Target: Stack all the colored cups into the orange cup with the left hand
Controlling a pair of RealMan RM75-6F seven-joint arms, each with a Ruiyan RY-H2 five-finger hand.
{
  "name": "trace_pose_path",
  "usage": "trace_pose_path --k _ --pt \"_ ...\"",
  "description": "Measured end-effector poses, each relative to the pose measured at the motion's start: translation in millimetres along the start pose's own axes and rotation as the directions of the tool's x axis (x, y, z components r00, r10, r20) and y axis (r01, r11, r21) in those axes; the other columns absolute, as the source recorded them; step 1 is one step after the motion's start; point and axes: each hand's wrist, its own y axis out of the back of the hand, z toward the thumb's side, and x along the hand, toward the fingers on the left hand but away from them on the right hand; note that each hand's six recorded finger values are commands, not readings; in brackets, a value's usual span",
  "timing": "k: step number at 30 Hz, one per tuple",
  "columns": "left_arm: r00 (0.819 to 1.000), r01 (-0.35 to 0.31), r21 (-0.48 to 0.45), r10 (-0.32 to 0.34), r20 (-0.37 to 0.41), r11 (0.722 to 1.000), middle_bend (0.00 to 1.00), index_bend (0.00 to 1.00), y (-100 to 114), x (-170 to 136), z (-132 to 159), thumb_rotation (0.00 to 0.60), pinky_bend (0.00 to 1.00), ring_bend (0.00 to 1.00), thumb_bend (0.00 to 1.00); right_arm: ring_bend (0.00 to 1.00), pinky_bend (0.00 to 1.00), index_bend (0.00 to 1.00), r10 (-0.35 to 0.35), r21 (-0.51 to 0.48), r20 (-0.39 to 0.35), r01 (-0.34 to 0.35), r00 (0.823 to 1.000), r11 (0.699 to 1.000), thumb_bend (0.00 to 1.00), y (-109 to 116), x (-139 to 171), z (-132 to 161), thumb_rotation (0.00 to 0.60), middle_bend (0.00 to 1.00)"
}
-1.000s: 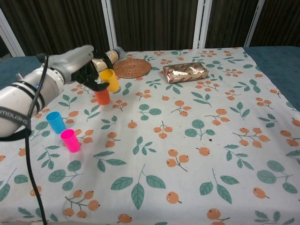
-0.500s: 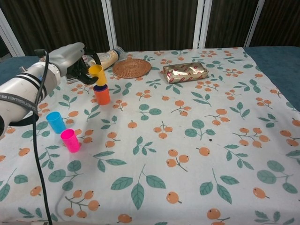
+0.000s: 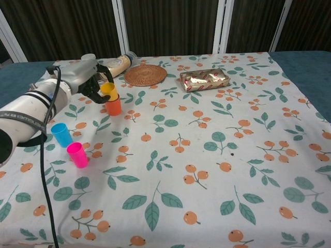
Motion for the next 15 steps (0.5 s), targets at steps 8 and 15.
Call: trace_pose_path --k 8,15 --pt "0.999 0.000 -0.018 0.001 0.036 1.000 1.00 0.00 8 -9 5 0.600 1.00 1.00 0.37 0.00 0.00 0.00 0.007 0.005 -0.005 -0.007 1.000 1.000 0.19 -2 0 1 0.600 0.00" --pt "0.995 0.005 -0.042 -0.001 0.098 0.999 1.00 0.02 30 -43 2 0.600 1.00 1.00 0.36 0.00 0.00 0.00 0.008 0.004 -0.015 -0.008 1.000 1.000 0.19 -3 2 4 0.600 0.00"
